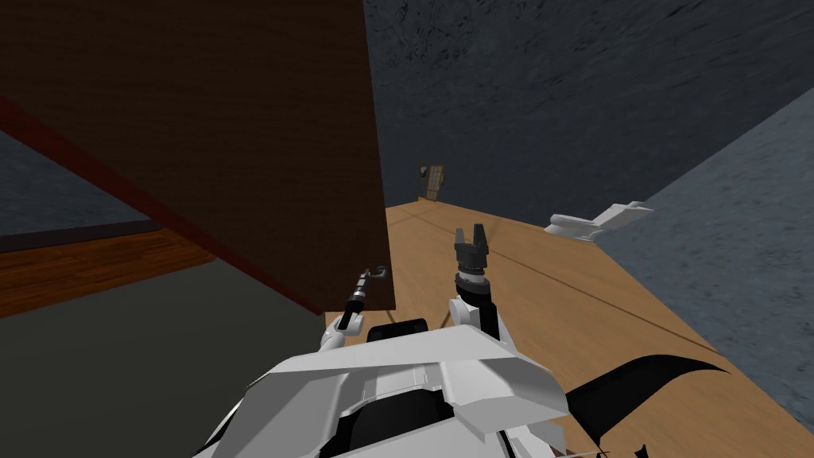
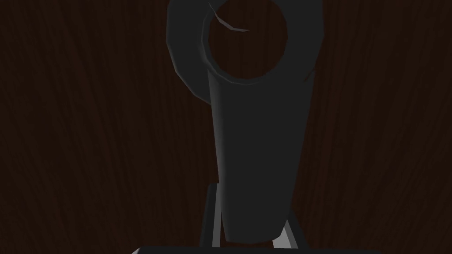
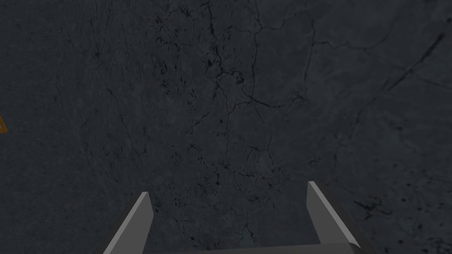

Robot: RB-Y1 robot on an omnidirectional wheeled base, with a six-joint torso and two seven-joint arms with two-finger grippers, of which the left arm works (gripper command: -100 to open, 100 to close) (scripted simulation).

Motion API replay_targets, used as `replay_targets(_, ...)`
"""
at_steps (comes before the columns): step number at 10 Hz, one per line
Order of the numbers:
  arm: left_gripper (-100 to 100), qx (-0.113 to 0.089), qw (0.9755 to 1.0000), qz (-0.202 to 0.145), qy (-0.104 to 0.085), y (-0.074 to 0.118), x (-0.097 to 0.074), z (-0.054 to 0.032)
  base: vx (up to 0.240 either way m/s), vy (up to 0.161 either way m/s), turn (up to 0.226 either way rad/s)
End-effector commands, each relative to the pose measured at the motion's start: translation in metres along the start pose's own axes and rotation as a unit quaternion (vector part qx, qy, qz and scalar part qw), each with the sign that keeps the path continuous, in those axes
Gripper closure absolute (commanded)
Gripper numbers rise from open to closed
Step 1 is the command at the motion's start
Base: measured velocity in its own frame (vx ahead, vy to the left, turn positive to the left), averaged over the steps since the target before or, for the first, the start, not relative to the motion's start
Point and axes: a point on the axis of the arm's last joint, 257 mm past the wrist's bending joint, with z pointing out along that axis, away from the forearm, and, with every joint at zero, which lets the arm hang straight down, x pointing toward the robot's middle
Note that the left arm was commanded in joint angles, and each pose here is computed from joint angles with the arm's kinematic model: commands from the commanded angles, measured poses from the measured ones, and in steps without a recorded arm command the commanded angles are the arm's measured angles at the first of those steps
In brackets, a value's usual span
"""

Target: Push the door open

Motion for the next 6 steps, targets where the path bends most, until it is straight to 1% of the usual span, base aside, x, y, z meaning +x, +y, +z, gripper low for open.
replay_targets(1,100,0.004,0.9999,0.0,-0.013,-0.0032,-0.0115,0.0016,0.102,-0.094,0.065)
replay_targets(4,100,0.004,0.9996,-0.007,-0.027,-0.0031,-0.0162,0.0016,0.131,-0.132,0.075)
replay_targets(6,100,0.004,0.9992,-0.013,-0.037,-0.0028,-0.0177,0.0015,0.138,-0.157,0.085)
